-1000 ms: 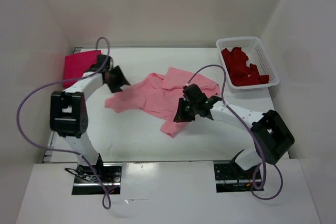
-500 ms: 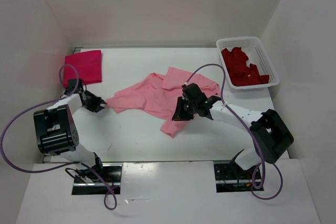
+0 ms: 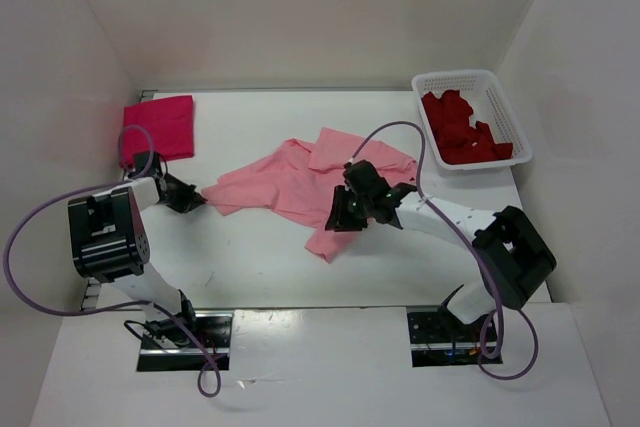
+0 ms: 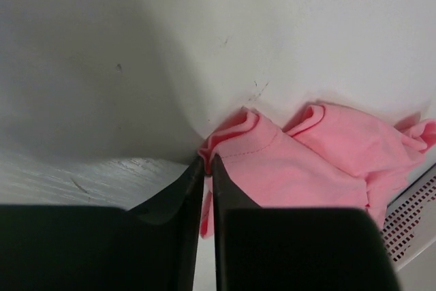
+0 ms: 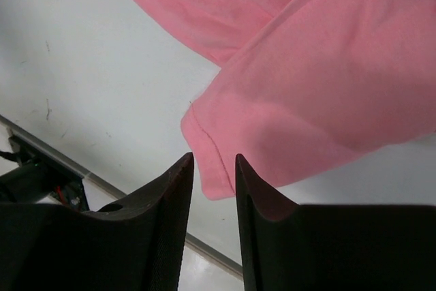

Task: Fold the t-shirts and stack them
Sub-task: Flatten out the tshirt

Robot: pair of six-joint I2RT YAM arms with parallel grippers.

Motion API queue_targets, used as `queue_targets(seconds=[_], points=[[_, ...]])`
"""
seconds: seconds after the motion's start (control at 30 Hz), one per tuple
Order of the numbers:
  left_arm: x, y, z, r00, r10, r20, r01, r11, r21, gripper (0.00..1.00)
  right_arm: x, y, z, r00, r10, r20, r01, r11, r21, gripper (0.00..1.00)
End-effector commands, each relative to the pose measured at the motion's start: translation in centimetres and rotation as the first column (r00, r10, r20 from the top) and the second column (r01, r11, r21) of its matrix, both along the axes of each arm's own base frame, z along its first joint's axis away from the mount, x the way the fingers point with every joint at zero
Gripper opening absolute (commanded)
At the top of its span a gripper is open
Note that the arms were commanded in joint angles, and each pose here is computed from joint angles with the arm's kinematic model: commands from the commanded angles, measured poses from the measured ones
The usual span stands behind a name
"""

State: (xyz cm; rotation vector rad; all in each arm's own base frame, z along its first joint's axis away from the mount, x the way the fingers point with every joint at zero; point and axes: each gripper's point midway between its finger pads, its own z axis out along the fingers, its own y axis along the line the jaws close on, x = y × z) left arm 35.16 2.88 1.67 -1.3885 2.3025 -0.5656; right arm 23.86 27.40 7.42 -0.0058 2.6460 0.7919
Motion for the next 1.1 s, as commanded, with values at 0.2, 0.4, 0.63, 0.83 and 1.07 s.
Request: queue_targets(seconds=[0.2, 0.4, 0.63, 0.83, 1.07], points=[[1.8, -0.7, 5.6, 0.987, -0.061, 0.147, 0.045, 0.993, 0.110, 0.02, 1.2, 4.2, -0.5, 0.997, 0.050, 0.057, -0.042, 0.989, -0.140, 0.41], [2.2, -1.8, 8.3, 0.971, -0.111, 0.211, 0.076, 0.983, 0.168, 0.00, -0.8, 6.1, -2.5, 0.994, 0.106, 0.026, -0.096, 0.959, -0.266, 0.42], [1.8, -2.4, 7.8, 0.970, -0.125, 0.210, 0.096, 0.985, 0.145, 0.00, -1.8, 5.9, -5.0, 0.995, 0.099, -0.015, -0.097, 0.912, -0.397, 0.44], [1.6, -3.1, 7.4, 0.967, -0.151, 0.206, 0.125, 0.983, 0.135, 0.00, -2.1, 5.9, -6.9, 0.993, 0.106, -0.043, -0.114, 0.875, -0.471, 0.45], [1.8, -3.2, 7.5, 0.964, -0.156, 0.217, 0.130, 0.983, 0.131, 0.00, -2.3, 5.3, -8.3, 0.996, 0.078, -0.049, -0.092, 0.854, -0.511, 0.06]])
